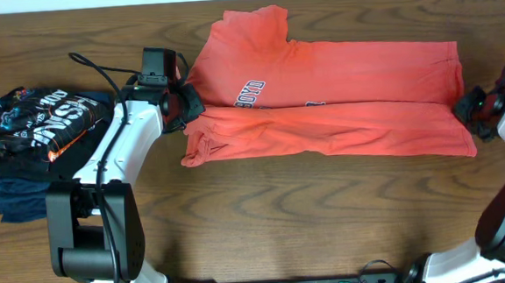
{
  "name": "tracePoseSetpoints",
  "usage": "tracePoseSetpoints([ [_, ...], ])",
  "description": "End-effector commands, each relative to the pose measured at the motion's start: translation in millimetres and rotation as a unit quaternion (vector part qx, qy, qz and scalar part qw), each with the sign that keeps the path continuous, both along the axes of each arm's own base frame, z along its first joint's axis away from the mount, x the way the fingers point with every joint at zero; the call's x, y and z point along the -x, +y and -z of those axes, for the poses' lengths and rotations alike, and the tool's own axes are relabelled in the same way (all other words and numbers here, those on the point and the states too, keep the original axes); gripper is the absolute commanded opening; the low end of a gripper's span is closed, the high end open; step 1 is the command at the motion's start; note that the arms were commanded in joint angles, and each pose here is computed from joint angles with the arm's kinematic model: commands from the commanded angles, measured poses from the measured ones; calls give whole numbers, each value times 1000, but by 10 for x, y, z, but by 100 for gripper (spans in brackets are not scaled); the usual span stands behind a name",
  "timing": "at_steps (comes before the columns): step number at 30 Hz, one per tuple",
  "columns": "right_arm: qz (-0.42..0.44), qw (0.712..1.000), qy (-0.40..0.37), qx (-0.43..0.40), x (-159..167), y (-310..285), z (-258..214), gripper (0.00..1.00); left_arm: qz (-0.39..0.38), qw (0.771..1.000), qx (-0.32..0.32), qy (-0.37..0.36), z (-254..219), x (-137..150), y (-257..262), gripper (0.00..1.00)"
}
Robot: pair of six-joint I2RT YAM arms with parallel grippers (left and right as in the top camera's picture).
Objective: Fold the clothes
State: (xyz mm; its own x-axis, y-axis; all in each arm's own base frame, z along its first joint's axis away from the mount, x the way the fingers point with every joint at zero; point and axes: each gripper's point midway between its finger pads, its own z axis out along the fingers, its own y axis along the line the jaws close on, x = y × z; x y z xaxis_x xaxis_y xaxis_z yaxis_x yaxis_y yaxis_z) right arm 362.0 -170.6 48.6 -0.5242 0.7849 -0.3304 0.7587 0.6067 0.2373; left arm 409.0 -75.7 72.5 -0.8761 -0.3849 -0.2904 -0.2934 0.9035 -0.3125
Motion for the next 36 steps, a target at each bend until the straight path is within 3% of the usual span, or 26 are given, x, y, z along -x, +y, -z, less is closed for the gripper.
tracePoseSetpoints([
  [1,-16,999,38,12,33,-74,300,7,-8,1000,-11,11,81,27,50,6],
  [8,-45,997,60,13,43,-68,522,8,-6,1000,-7,10,78,26,35,6],
  [19,-52,995,82,3,149,-14,559,9,60,985,146,-74,-300,-283,-547,7],
  [21,-52,995,84,2,158,-9,561,9,65,985,144,-72,-291,-264,-570,16],
  [25,-52,995,85,1,165,-6,563,9,100,988,109,-35,-141,-57,-497,61],
  [27,-52,995,85,1,164,-6,563,8,84,994,75,5,-9,94,-347,65],
  [30,-52,995,85,1,164,-6,563,9,71,994,52,66,112,350,-236,64],
  [36,-55,995,85,2,164,-9,563,9,88,985,41,141,189,734,-215,48],
])
